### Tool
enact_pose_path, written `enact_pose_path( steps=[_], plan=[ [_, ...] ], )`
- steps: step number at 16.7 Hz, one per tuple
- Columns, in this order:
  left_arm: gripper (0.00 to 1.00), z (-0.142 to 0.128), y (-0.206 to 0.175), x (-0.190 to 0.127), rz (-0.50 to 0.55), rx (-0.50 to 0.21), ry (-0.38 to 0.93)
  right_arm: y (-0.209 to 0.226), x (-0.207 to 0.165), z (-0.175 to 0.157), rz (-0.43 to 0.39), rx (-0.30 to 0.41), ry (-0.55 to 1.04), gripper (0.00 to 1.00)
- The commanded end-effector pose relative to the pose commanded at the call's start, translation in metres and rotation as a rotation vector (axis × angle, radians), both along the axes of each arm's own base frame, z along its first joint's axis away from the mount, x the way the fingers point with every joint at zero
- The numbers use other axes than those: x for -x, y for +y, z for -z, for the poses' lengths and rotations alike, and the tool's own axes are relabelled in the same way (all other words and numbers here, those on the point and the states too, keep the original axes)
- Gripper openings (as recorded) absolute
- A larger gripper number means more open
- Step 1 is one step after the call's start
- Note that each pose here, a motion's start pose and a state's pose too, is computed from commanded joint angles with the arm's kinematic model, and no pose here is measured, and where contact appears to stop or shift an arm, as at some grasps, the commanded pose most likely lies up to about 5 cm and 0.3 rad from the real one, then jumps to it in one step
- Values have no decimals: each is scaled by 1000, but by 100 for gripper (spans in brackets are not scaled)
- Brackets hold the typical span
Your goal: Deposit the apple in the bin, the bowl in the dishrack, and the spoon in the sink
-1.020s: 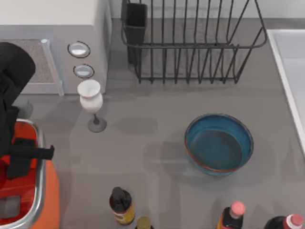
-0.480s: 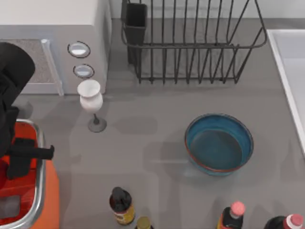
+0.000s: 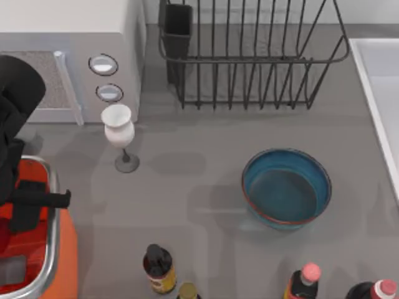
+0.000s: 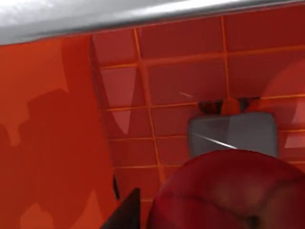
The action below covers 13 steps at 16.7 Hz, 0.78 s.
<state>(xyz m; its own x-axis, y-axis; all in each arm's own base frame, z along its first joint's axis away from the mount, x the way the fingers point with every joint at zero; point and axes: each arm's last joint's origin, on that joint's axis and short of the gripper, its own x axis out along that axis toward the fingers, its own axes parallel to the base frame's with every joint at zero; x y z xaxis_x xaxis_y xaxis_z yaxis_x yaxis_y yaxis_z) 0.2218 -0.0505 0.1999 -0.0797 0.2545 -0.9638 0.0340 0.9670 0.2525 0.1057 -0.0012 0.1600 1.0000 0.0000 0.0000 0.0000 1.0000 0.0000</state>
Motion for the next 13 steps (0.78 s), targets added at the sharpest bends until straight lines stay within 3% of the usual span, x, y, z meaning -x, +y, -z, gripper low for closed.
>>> enact_pose_path(
  steps=[8, 9, 13],
  plan=[
    [100, 0, 0, 0, 0, 0, 0, 0, 0, 0, 0, 0, 0, 100],
    [100, -16, -3, -1, 1, 42, -73, 0, 0, 0, 0, 0, 0, 100],
    [100, -12, 3, 7, -2, 67, -114, 0, 0, 0, 0, 0, 0, 100]
  ],
)
